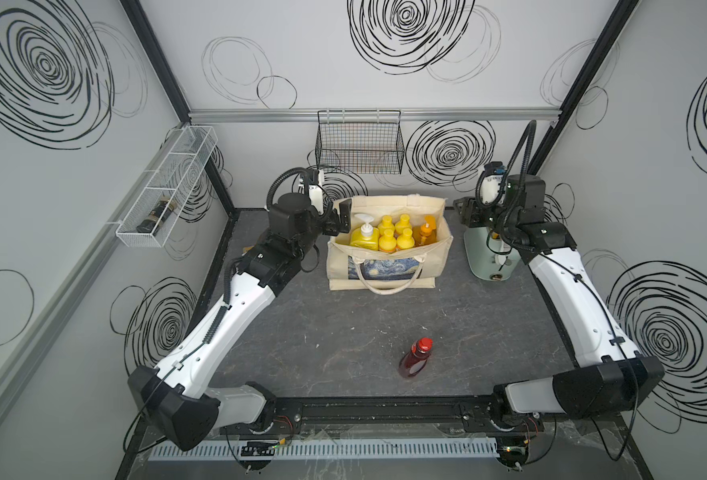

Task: Pack dish soap into the shopping bag
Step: Adjust the shopping bag at the center of the board.

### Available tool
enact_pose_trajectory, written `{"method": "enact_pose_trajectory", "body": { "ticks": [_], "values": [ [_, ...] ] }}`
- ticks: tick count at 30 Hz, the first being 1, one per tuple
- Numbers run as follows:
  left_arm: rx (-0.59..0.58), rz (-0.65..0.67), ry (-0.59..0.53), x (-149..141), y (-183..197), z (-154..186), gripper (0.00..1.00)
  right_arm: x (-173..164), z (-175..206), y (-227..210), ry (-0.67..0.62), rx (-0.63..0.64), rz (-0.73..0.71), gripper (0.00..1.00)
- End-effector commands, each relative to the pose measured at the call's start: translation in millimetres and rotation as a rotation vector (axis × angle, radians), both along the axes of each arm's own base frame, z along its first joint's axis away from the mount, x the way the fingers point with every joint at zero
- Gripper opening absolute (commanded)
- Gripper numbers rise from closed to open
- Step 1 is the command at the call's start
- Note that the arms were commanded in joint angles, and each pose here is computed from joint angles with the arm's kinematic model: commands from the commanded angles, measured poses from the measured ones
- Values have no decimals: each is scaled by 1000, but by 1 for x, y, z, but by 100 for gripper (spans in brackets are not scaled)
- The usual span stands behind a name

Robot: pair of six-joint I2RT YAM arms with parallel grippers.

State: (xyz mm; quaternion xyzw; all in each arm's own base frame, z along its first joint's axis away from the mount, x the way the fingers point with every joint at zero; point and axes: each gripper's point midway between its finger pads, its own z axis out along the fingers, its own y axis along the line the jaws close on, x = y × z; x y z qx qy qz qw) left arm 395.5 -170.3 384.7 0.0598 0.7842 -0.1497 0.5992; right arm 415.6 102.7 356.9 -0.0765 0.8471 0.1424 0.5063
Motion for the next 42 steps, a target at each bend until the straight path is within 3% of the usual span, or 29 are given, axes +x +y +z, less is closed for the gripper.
{"method": "enact_pose_trajectory", "body": {
  "ticks": [1, 15, 23, 28, 35, 39, 42],
  "values": [
    [28, 3, 108, 4, 5, -44, 100, -7, -26, 5, 88, -48, 53, 57],
    [53, -19, 138, 12, 3, -73, 71, -6, -51, 24, 154, -48, 103, 52],
    [65, -20, 117, 15, 3, -74, 39, -1, -67, 33, 199, -75, 106, 49],
    [67, -18, 98, 14, 4, -71, 21, -2, -67, 32, 204, -76, 102, 34],
    [56, -22, 46, 9, 3, -57, 10, -4, -54, 36, 175, -64, 112, 10],
    [46, -15, 2, 6, 7, -44, 6, -6, -43, 39, 148, -57, 110, 0],
    [35, -4, -29, 2, 10, -34, 0, -6, -35, 39, 126, -52, 105, 0]
  ]
}}
